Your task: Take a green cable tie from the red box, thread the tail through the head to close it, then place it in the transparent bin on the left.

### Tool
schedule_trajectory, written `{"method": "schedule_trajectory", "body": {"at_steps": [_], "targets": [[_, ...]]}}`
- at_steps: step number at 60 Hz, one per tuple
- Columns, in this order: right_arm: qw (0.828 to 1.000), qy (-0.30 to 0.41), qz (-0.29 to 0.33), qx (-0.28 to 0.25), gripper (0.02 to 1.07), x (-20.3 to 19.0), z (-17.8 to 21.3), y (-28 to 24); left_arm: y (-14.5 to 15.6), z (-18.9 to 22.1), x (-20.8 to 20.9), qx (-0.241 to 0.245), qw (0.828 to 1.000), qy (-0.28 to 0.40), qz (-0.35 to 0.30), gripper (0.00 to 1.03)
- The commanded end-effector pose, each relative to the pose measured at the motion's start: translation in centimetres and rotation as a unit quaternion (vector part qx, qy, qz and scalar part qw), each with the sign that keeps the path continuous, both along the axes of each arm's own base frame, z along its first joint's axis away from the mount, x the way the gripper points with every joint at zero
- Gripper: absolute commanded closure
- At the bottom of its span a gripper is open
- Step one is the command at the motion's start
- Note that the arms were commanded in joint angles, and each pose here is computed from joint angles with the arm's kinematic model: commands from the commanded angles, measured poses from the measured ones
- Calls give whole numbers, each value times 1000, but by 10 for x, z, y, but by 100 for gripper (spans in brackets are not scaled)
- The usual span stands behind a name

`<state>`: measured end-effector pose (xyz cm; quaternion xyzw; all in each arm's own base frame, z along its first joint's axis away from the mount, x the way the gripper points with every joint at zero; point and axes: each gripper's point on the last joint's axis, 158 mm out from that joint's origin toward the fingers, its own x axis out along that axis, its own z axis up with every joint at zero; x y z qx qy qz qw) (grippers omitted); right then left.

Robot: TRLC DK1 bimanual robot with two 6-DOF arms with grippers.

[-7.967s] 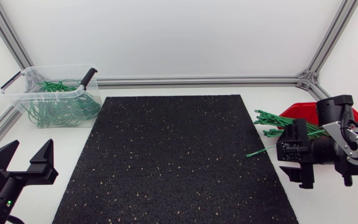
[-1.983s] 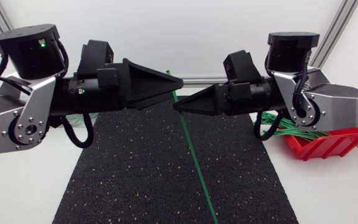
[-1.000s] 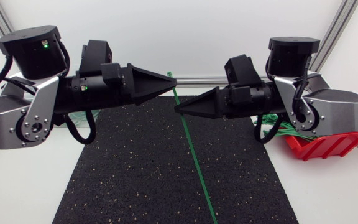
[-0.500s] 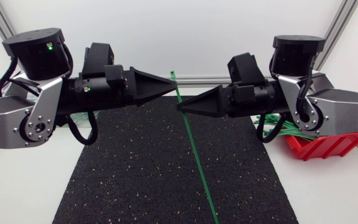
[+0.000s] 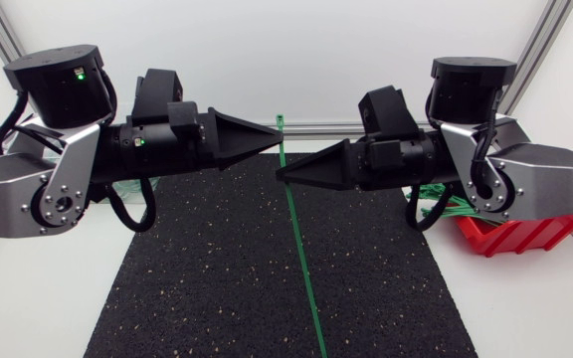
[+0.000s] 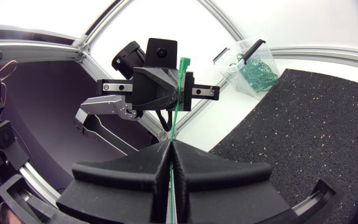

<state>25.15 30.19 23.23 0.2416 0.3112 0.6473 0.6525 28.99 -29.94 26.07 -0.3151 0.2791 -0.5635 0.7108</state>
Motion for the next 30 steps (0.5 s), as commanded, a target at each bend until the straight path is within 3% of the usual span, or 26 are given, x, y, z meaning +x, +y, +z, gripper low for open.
{"method": "schedule_trajectory", "body": {"at_steps": [1, 6, 12, 18, 22, 27, 28, 30], "targets": [[1000, 13, 13, -2, 101, -9, -7, 3, -2, 12, 3, -11, 1000, -5, 2, 99], [1000, 6, 9, -1, 100, -7, -7, 1, 1, 14, 4, -11, 1000, -4, 6, 99], [1000, -9, 9, 0, 84, -8, -5, -1, 10, 18, 9, -13, 1000, -3, 19, 99], [1000, -27, 11, 1, 80, -8, -5, -1, 23, 20, 12, -14, 1000, -7, 22, 99], [999, -30, 11, 0, 70, -7, -6, -1, 31, 20, 12, -13, 1000, -11, 17, 99], [999, -40, 17, -7, 70, -6, -12, 0, 42, 17, 13, -11, 1000, -12, 13, 99], [999, -45, 19, -10, 67, -6, -14, 0, 44, 16, 14, -11, 1000, -12, 13, 99], [998, -56, 24, -17, 48, -7, -18, 1, 48, 13, 15, -9, 1000, -11, 14, 99]]}}
